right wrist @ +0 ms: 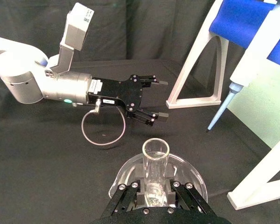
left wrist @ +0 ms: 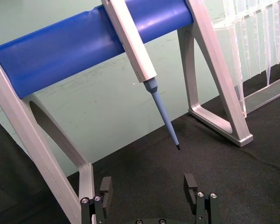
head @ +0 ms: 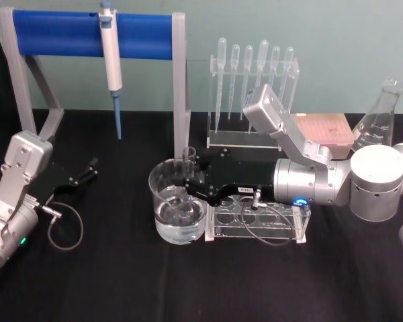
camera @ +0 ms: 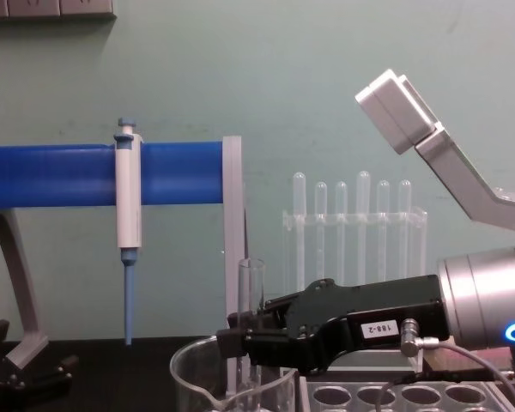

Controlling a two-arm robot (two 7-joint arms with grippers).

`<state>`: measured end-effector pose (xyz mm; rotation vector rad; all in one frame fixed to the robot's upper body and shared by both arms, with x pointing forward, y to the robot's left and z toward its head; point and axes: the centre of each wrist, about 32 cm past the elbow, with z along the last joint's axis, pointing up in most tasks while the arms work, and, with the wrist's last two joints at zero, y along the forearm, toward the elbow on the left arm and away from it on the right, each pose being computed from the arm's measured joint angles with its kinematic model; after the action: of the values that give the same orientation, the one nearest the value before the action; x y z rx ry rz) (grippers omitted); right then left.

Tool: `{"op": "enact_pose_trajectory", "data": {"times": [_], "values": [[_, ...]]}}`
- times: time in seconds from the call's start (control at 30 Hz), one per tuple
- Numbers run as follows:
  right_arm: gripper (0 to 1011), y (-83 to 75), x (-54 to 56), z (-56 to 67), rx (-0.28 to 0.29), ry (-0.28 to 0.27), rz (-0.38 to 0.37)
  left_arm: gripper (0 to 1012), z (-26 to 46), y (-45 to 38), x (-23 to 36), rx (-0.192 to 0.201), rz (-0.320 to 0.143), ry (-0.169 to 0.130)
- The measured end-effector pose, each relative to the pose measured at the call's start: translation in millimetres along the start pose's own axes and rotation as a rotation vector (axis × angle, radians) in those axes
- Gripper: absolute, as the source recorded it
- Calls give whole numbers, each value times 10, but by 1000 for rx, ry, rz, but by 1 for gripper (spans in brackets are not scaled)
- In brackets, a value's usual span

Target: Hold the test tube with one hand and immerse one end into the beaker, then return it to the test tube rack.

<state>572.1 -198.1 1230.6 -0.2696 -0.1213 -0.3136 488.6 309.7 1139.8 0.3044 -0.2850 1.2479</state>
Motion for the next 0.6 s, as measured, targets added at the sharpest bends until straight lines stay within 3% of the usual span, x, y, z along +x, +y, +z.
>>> {"op": "enact_pose_trajectory", "data": {"times": [0.6], "values": [[241, 0, 0, 0, 0, 0, 0, 1000, 0, 0, 0, 0, 0, 0]]}}
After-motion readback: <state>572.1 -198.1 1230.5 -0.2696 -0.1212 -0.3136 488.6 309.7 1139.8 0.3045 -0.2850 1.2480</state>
